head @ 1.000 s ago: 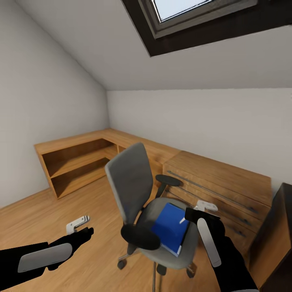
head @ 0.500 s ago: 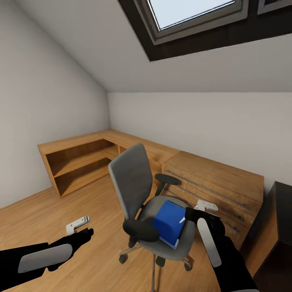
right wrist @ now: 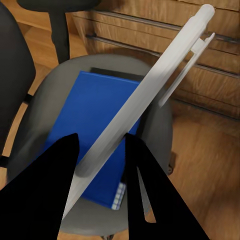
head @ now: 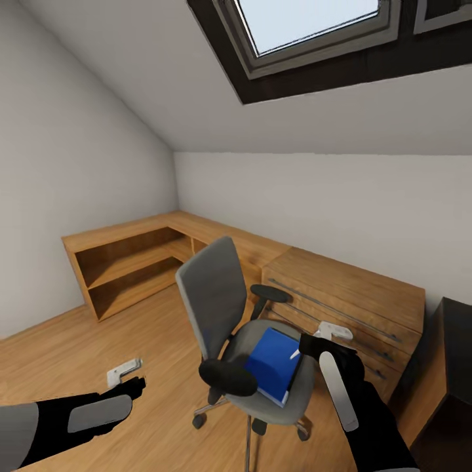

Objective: In the bedroom, organize the workspace by keeping the computer under the desk, ensuring the monitor is on the desk, placing the keyboard on the desk next to the monitor, placing the mouse on the desk next to the keyboard, moving the folder from the swivel chair onto the desk next to the mouse, stacking the notebook on top of the folder with the pen on top of the notebook, and positioning the swivel chair next to the desk.

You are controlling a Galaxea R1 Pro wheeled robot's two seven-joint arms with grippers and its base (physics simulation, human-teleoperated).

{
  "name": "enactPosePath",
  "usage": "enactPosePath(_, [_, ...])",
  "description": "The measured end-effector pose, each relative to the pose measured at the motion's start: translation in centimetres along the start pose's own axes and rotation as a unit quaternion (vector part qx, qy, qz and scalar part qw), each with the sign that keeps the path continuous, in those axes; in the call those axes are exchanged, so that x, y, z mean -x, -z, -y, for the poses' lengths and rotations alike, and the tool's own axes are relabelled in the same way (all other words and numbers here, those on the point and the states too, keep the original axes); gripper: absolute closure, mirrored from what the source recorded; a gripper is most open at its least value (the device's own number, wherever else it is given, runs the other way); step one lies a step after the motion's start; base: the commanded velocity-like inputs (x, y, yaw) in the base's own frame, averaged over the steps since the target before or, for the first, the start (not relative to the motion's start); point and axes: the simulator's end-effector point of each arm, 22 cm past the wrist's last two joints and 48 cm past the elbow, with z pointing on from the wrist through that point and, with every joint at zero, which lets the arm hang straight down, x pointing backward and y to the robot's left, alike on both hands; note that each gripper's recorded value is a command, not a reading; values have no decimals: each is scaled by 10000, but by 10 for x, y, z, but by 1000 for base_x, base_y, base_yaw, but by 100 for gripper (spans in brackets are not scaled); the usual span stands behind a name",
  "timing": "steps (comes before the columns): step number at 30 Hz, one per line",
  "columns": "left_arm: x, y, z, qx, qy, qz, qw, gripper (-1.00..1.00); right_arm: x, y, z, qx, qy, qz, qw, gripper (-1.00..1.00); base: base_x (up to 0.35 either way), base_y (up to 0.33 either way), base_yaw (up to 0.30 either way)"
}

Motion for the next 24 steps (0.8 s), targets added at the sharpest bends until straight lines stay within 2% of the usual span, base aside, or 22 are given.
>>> enactPosePath(3, [-30,-8,-21,375,-129,-302,9988,-100,5,3,-1,5,-4,26,10000,100,0,0,0])
enactPosePath(5, [-52,-13,-29,478,-235,-488,9974,-100,5,4,-1,6,-4,30,10000,100,0,0,0])
enactPosePath(8, [-101,-26,-33,291,-556,-741,9953,-100,3,4,-1,5,-3,21,10000,100,0,0,0])
enactPosePath(10, [-141,-32,-34,-3,-980,-805,9919,-100,11,8,-1,26,-21,123,9999,100,0,0,0])
enactPosePath(12, [-155,-31,-32,-88,-1084,-854,9904,-100,16,11,-1,34,-39,185,9998,100,0,0,0])
enactPosePath(13, [-166,-29,-29,-156,-1154,-884,9893,-100,22,12,13,-76,-56,220,9997,100,0,0,0])
enactPosePath(16, [-169,-29,-28,-177,-1178,-891,9889,-100,30,14,31,-199,18,179,9996,100,-67,-64,0])
enactPosePath(17, [-167,-30,-30,-158,-1180,-867,9891,-100,73,17,37,-260,23,366,9990,100,-185,-203,0])
enactPosePath(18, [-162,-34,-34,-103,-1174,-805,9898,-100,126,21,35,-243,-108,622,9977,100,-110,-130,0])
enactPosePath(19, [-155,-38,-40,-28,-1168,-729,9905,-100,152,18,38,-280,-176,619,9975,100,-88,-104,0])
enactPosePath(24, [-150,-40,-43,8,-1163,-680,9909,-100,180,18,39,-282,-258,665,9971,100,-32,-38,0])
